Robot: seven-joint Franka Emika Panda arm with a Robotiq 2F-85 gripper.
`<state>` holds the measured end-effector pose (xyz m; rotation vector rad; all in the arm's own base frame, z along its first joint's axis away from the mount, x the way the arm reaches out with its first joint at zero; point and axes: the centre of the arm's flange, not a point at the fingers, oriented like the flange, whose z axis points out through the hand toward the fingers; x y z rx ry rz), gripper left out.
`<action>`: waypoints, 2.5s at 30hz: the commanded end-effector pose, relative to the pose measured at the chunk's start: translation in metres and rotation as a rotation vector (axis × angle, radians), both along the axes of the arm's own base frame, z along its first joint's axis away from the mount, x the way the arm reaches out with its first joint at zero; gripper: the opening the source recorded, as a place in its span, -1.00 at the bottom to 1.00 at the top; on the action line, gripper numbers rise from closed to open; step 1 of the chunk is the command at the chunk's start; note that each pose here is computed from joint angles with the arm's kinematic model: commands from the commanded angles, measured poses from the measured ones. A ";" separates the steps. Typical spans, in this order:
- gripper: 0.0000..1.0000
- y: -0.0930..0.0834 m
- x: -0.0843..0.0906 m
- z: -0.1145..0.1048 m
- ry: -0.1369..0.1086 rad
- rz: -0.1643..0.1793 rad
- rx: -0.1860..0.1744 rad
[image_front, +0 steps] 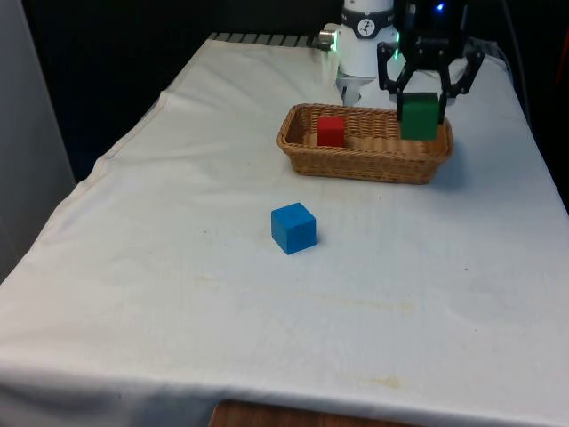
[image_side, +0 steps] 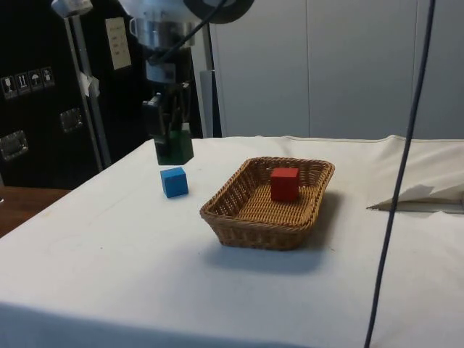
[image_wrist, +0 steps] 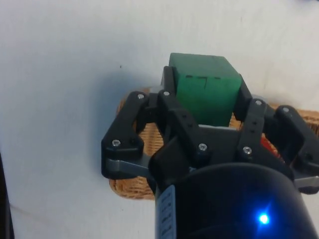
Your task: Pick up exactly two blocks and place them into the basket.
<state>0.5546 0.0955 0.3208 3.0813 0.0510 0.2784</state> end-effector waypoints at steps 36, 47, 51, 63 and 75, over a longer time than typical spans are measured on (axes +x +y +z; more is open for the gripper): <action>-0.94 -0.022 -0.097 -0.013 -0.065 -0.016 0.077; -0.94 -0.033 -0.128 -0.051 -0.051 -0.034 0.077; -0.94 -0.035 -0.140 -0.068 -0.042 -0.042 0.077; -0.94 -0.037 -0.167 -0.107 -0.021 -0.061 0.073; -0.94 -0.039 -0.166 -0.119 -0.039 -0.081 0.074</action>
